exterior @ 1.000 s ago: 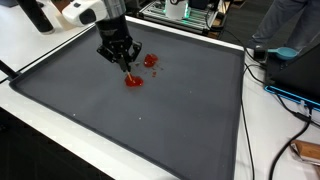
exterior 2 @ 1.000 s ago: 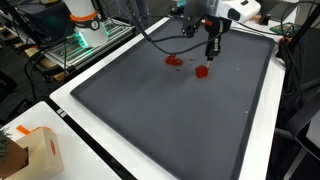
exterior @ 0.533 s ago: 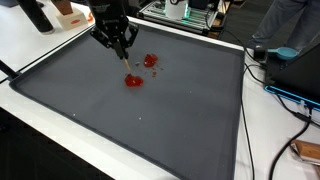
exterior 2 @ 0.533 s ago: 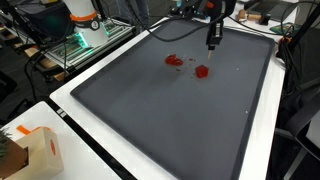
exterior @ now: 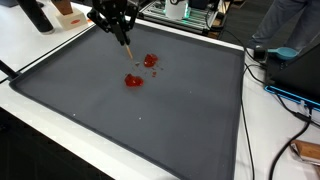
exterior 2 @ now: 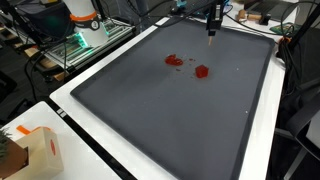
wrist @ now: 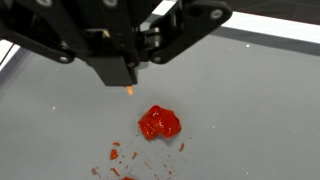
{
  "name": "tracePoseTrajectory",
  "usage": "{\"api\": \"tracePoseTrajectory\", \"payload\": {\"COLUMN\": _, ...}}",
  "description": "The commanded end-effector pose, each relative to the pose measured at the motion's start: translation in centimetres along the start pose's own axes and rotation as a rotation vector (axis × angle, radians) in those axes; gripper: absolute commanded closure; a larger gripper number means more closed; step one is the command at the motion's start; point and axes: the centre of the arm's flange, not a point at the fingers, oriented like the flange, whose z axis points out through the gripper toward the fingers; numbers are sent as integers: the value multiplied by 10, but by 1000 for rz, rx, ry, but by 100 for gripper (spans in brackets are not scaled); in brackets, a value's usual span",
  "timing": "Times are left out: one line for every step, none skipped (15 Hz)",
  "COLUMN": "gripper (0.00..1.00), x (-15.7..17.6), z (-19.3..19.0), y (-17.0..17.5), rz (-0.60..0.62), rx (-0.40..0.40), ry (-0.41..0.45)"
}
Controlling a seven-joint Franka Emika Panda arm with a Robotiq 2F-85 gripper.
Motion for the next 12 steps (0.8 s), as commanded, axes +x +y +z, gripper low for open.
{"api": "tracePoseTrajectory", "payload": {"gripper": 97, "x": -12, "z": -9, "y": -3, "rz": 11, "rx": 43, "ry": -7}}
{"api": "tracePoseTrajectory", "payload": {"gripper": 97, "x": -13, "z": -10, "y": -3, "rz": 14, "rx": 47, "ry": -7}}
{"api": "tracePoseTrajectory", "payload": {"gripper": 97, "x": -13, "z": -11, "y": -4, "rz": 17, "rx": 46, "ry": -7}}
{"api": "tracePoseTrajectory", "payload": {"gripper": 97, "x": -13, "z": -11, "y": -5, "rz": 19, "rx": 43, "ry": -7}}
{"api": "tracePoseTrajectory", "payload": {"gripper": 97, "x": -13, "z": -11, "y": -5, "rz": 18, "rx": 36, "ry": -5}}
{"api": "tracePoseTrajectory", "payload": {"gripper": 97, "x": -13, "z": -11, "y": -5, "rz": 17, "rx": 31, "ry": -9}}
{"api": "tracePoseTrajectory", "payload": {"gripper": 97, "x": -13, "z": -10, "y": -5, "rz": 9, "rx": 29, "ry": -15}}
{"api": "tracePoseTrajectory", "payload": {"gripper": 88, "x": -3, "z": -9, "y": -3, "rz": 8, "rx": 17, "ry": -3}}
{"api": "tracePoseTrajectory", "payload": {"gripper": 88, "x": -3, "z": -8, "y": -3, "rz": 8, "rx": 18, "ry": -4}}
{"api": "tracePoseTrajectory", "payload": {"gripper": 88, "x": -3, "z": -8, "y": -3, "rz": 8, "rx": 18, "ry": -4}}
{"api": "tracePoseTrajectory", "payload": {"gripper": 88, "x": -3, "z": -8, "y": -3, "rz": 8, "rx": 18, "ry": -5}}
{"api": "tracePoseTrajectory", "payload": {"gripper": 88, "x": -3, "z": -8, "y": -3, "rz": 8, "rx": 18, "ry": -5}}
